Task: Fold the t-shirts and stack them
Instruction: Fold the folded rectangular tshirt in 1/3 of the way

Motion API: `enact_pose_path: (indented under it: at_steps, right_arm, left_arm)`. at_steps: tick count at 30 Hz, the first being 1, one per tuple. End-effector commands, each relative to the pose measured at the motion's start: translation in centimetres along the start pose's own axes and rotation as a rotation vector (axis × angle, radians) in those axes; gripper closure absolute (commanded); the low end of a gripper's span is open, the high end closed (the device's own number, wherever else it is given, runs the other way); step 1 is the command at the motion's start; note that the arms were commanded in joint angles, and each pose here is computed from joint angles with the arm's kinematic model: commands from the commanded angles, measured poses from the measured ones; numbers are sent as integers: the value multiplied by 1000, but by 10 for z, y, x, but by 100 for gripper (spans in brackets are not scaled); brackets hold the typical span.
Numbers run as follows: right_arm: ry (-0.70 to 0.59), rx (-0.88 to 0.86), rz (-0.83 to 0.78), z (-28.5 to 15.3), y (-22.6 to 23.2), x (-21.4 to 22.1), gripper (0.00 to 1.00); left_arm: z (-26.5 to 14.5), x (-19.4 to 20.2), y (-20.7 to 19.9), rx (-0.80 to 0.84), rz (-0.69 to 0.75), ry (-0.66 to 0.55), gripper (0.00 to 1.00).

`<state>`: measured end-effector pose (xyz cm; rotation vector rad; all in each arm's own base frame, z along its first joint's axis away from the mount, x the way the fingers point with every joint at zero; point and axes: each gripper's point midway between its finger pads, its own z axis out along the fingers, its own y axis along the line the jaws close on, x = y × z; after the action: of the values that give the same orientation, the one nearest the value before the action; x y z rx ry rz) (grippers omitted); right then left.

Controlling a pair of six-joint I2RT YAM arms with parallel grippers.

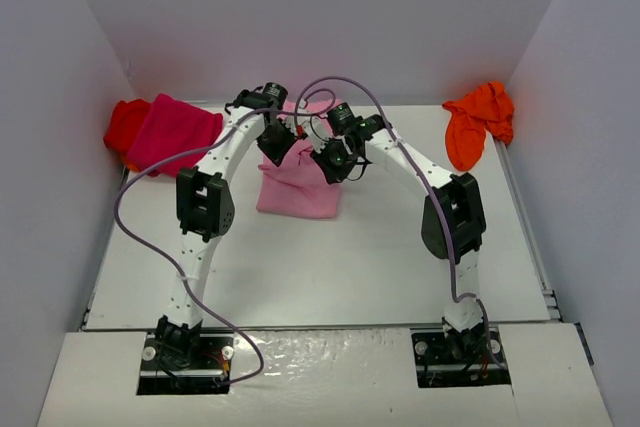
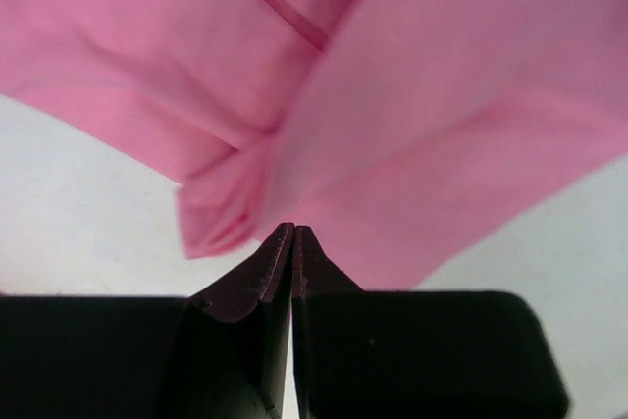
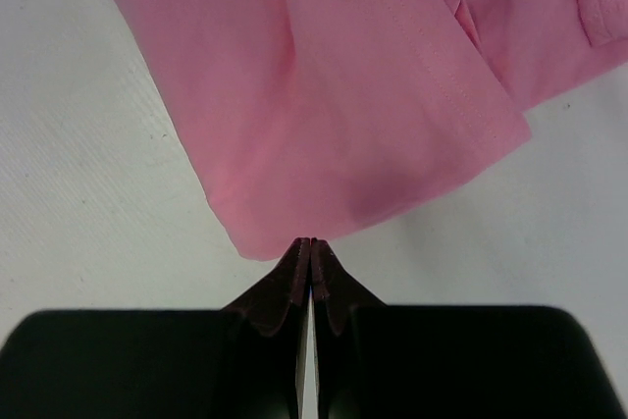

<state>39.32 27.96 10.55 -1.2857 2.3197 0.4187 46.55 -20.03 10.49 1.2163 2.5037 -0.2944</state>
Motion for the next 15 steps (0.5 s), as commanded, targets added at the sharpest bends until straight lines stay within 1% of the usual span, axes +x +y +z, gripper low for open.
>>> enact_pose_path:
  at_steps: [1, 5, 8, 12, 15]
  right_arm:
    - [10, 32, 24, -5, -1, 0, 100]
    - [13, 35, 20, -7, 1, 1, 100]
    - [18, 34, 17, -6, 2, 3, 100]
    - [25, 39, 14, -4, 3, 3, 100]
    - [32, 38, 9, -2, 5, 4, 100]
  left_arm:
    - [-35, 17, -59, 217, 163, 20, 100]
    - [-22, 32, -69, 304, 186, 77, 100]
    - [-10, 36, -69, 330, 192, 105, 100]
    - [10, 33, -56, 286, 173, 124, 100]
    - [28, 25, -37, 200, 153, 130, 100]
